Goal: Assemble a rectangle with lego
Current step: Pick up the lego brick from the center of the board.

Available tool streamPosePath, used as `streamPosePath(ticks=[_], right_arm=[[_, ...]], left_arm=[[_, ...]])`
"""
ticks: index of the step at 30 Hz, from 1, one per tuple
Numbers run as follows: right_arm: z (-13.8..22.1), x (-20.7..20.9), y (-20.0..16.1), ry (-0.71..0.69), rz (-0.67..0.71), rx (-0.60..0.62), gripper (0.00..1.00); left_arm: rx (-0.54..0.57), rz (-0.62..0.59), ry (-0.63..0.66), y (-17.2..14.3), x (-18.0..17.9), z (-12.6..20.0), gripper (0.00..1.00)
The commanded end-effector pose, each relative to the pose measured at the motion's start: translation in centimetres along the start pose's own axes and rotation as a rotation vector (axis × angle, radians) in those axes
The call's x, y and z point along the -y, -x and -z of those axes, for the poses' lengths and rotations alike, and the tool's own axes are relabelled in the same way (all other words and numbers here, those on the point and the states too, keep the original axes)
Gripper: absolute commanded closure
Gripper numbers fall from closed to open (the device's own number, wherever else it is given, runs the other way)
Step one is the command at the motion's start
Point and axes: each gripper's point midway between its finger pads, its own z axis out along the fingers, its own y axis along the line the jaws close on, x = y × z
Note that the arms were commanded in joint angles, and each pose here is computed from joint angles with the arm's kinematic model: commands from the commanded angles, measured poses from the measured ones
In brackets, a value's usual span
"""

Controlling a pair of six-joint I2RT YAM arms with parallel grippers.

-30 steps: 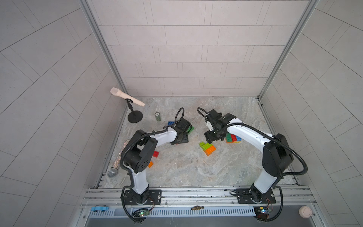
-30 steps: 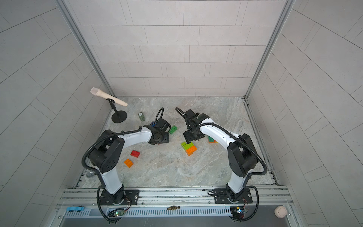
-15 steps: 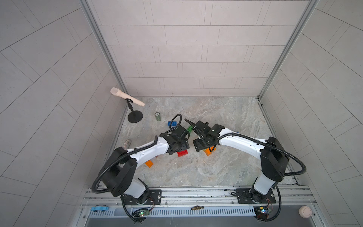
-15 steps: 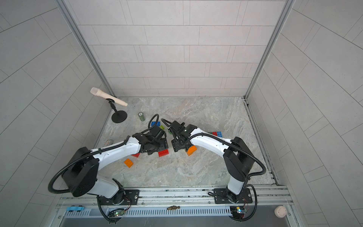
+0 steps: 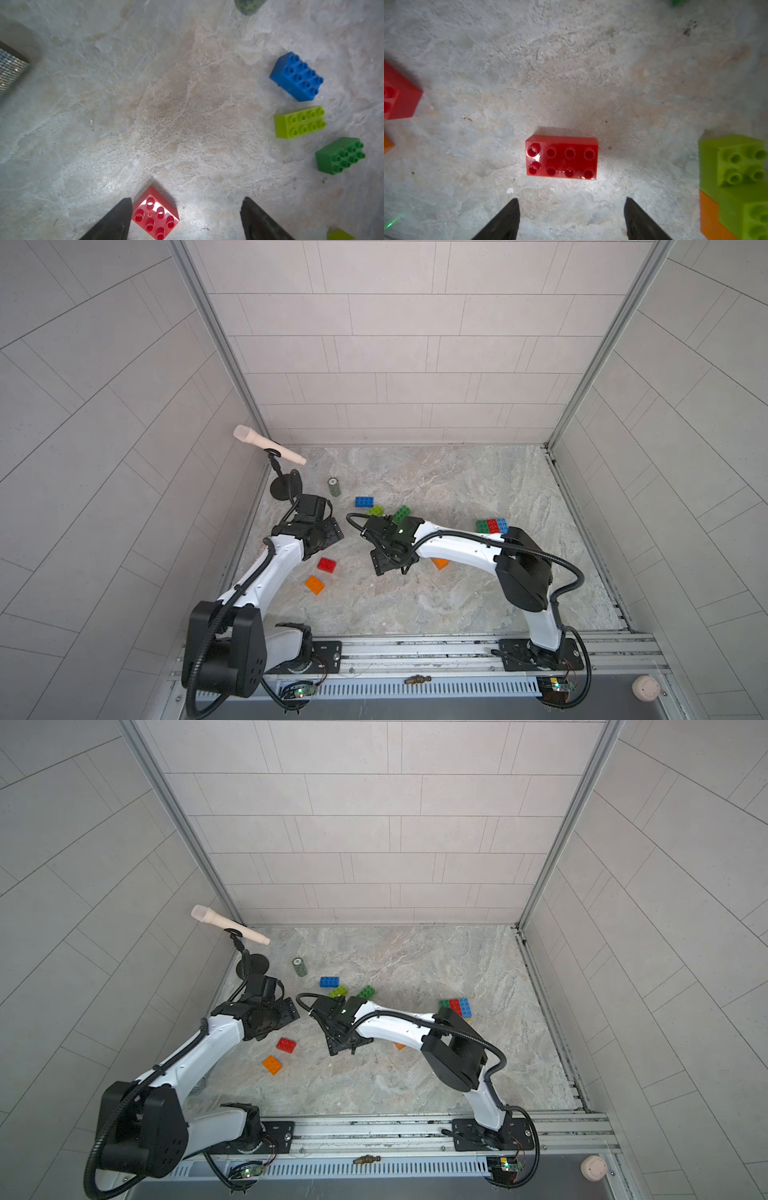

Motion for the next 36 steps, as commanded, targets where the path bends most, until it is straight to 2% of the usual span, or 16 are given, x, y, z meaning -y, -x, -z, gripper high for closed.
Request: streamPosePath(ticks=[1,7,21,27,36], right_arm=[[-0.4,0.8,0.3,-0.066,-0.045,-0.016,0.19],[-2.4,0.5,0.2,-0.072,-0.041,-0.060,0.22],[-3.8,0.1,0.3,-0.082,-0.026,-0.099,0.26],[-3.4,0.3,0.6,-0.088,-0.024,-0.083,0.33],[-2.7,0.3,1.3,-0.098,0.008,-0.069,0.26]], left_arm=[[-0.045,-0.033,-0.017,-1.1,-0.1,-0.6,0.13],[-0.050,-0.048,-0.019,-1.5,-0.4,-0.9,0.13],[-0.057,-0.052,-0.041,-1.6,0.0,-1.2,0.14],[-0.059,-0.054,-0.047,-1.7,0.1,-1.2,0.15],[-0.068,-0.054,-0.055,-1.8,0.3,-1.4,0.15]])
